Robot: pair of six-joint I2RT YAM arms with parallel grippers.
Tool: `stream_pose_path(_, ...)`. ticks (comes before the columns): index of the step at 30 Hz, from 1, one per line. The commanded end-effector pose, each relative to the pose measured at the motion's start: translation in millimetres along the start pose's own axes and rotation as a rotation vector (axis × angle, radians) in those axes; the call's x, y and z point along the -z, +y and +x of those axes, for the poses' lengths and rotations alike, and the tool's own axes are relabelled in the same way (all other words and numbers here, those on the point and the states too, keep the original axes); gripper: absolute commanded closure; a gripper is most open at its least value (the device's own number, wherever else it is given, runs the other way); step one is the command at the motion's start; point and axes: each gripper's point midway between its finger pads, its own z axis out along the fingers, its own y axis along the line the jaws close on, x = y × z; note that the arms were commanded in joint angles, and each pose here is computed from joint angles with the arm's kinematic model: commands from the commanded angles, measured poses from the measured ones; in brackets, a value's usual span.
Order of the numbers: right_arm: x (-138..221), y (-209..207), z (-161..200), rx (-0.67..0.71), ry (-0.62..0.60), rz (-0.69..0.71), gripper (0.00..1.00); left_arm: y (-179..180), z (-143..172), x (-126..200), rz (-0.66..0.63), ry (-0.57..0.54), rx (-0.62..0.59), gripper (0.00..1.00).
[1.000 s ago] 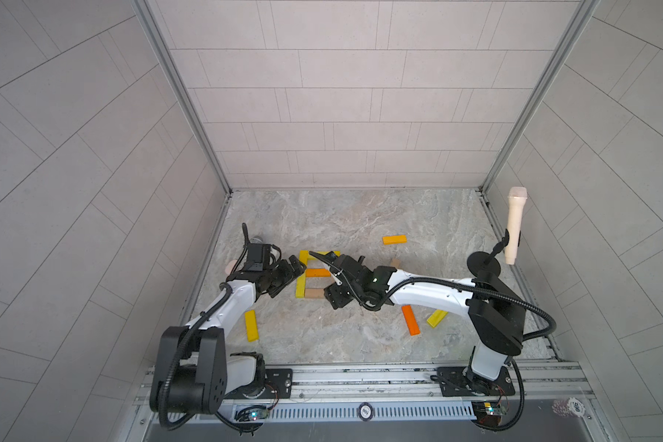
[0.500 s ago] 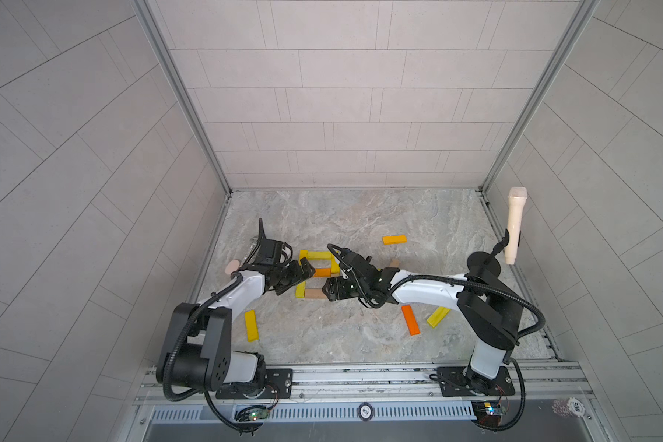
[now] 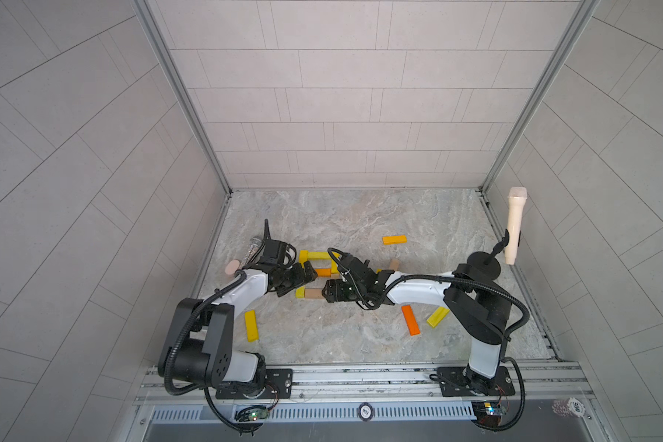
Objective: Assemble the number 8 with building blocks
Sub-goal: Adjust the building block at the center of the board.
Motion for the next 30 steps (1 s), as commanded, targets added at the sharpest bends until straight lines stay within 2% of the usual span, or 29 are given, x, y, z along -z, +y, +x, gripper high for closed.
stream_pose_path(1, -6, -2, 2, -0.032, 0.001, -0.004, 0.18, -6, -3, 1, 0.002, 0.003, -0.023, 0.00)
stream_pose_path(16, -4, -9, -1, -0.028, -0.030, 0.023, 0.19, -5, -2, 7, -0.025, 0.000, -0.028, 0.00)
stream_pose_path(22, 28, -18, -9, 0.108, -0.100, 0.087, 0.19, -15, -5, 25, -0.023, -0.055, -0.070, 0.00)
stream_pose_path(30, 94, -62, -11, 0.262, -0.193, 0.284, 0.20, -56, -3, 39, -0.005, -0.135, -0.227, 0.00)
